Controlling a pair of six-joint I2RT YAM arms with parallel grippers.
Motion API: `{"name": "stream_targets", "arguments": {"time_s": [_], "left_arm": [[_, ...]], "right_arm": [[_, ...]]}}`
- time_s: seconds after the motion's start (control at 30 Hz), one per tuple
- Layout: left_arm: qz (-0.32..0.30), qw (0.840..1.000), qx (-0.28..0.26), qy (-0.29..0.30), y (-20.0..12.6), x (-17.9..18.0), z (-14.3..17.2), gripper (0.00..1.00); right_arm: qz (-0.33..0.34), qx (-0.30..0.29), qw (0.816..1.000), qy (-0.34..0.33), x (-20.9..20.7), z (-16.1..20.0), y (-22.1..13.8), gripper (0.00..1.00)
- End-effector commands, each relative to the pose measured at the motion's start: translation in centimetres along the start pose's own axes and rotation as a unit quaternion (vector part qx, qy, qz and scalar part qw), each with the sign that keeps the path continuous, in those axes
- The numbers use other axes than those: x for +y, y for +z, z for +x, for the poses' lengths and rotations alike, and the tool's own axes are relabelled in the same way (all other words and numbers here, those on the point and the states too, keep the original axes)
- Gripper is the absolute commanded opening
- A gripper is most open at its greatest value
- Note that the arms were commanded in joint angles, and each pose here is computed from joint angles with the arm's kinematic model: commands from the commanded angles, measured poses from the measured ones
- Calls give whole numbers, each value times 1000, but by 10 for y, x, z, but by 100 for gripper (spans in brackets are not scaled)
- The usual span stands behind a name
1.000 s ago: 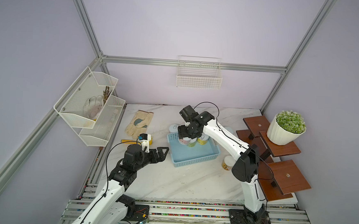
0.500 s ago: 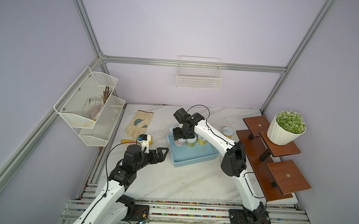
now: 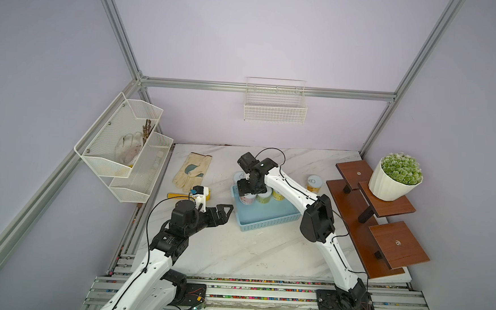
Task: Put the canned food in the basket
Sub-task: Place the canned food in the basket.
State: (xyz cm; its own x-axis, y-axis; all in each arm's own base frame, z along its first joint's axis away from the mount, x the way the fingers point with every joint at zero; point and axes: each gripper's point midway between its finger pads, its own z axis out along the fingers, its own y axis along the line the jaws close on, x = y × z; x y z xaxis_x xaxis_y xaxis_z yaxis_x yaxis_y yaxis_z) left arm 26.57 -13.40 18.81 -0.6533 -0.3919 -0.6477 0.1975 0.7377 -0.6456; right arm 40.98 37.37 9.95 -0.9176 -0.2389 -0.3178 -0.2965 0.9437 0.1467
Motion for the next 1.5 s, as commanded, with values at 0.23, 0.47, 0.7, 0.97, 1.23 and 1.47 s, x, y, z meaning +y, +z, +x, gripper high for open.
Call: {"name": "stream_targets", "arguments": {"time_s": [0.23,0.47,0.7,0.97,1.23,1.47], "left_arm": [[14,1000,-11,5,0,-4,-5,100],[15,1000,-10,5,1,-5,-6,100],[15,1000,-9,4,1,-4,-6,100],[16,1000,-10,6,0,-6,-7,100],[15,1000,-9,6,-1,-5,-6,100],[13,1000,-10,5,-2,-4,-5,100]], "right_arm": [[-24,-23,999,-18,19,-12,-2,56],[-22,-24,999,-19,19,-12,0,56],[-13,-20,1000,-18,16,-11,13,58],[-10,-26,999,-17,17,-15,20,70],[-9,-32,999,-13,17,-18,19,89],[-15,-38,999,-15,19,-21,9,92]]}}
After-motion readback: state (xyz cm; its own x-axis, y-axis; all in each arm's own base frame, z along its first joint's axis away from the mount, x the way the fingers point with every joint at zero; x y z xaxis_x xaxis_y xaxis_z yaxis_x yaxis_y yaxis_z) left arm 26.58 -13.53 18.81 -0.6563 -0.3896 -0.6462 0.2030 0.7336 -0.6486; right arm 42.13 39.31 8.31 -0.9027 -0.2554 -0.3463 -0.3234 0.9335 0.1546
